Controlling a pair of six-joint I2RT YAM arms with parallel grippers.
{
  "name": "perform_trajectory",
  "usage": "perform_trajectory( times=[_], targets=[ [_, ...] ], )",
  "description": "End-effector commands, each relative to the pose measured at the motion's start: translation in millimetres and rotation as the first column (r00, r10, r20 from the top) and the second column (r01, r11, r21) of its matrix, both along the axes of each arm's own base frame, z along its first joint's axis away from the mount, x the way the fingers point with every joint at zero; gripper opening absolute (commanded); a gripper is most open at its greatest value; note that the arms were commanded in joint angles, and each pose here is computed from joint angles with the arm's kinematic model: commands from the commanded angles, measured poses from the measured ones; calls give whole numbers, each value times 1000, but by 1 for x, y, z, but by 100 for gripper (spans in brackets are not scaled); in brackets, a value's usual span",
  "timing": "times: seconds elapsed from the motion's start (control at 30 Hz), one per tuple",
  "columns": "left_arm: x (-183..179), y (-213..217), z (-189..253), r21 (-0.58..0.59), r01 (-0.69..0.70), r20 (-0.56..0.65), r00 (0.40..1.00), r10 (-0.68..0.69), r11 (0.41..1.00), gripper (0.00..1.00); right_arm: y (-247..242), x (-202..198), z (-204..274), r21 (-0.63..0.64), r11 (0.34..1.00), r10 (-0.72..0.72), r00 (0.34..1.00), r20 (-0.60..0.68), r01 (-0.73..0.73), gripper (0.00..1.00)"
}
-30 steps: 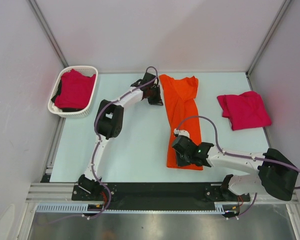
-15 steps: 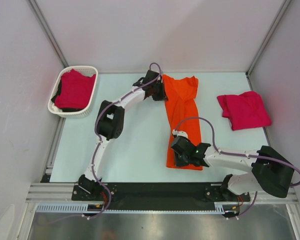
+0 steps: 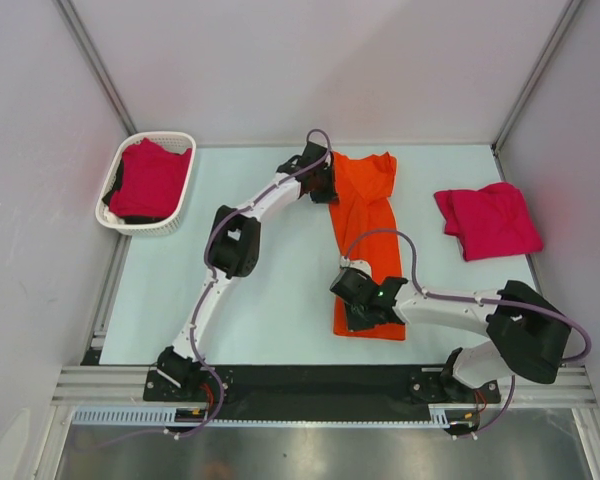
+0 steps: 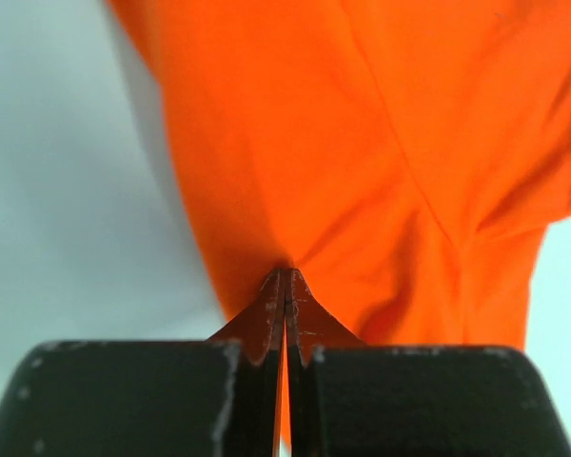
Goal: Fold and stack the t-shirts
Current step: Grab the bottom of the folded rectangular tshirt with both arms
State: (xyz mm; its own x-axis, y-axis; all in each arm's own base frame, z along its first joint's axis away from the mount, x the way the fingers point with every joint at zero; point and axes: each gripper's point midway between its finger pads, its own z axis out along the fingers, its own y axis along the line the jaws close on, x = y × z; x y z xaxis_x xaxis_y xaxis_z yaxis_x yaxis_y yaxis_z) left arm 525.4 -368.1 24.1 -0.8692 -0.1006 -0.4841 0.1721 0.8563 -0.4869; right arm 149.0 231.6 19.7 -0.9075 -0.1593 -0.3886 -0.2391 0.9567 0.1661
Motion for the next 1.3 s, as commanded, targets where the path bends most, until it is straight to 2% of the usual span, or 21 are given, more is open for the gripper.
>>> perform_trajectory(
  times=[0.0, 0.23, 0.67, 0.87, 1.1, 1.17, 1.2, 1.23, 1.27],
  targets=[
    [11, 50, 13, 182, -137, 37, 991, 132, 974, 0, -49, -15, -18, -254, 963, -108, 992, -63, 89, 0],
    [27, 65, 13, 210, -156, 75, 987, 143, 965, 0, -72, -38, -29, -387, 914, -165, 983, -81, 122, 0],
    [28, 55, 4, 177, -106, 71, 993, 94, 979, 0, -108, -83, -32, -483, 870, -204, 964, -172, 98, 0],
    [19, 63, 11, 206, -91, 72, 994, 78, 974, 0, -109, -100, -24, -473, 877, -205, 955, -215, 82, 0],
    [-18, 77, 9, 227, -59, 6, 998, 60, 972, 0, -96, -100, -11, -448, 893, -143, 973, -183, 47, 0],
    [-23, 79, 17, 215, -58, 28, 998, 53, 975, 4, -81, -89, 1, -388, 921, -81, 990, -116, 30, 3],
    [-35, 86, 5, 234, -53, 0, 999, 54, 971, 9, -71, -84, 8, -351, 936, -57, 995, -87, 22, 4],
    [-33, 86, 26, 214, -67, 47, 997, 58, 975, 13, -55, -77, 26, -262, 965, -38, 998, -41, 26, 13],
    [-36, 89, 30, 210, -75, 56, 996, 65, 975, 17, -41, -68, 37, -197, 980, -10, 1000, 6, 12, 32]
  ],
)
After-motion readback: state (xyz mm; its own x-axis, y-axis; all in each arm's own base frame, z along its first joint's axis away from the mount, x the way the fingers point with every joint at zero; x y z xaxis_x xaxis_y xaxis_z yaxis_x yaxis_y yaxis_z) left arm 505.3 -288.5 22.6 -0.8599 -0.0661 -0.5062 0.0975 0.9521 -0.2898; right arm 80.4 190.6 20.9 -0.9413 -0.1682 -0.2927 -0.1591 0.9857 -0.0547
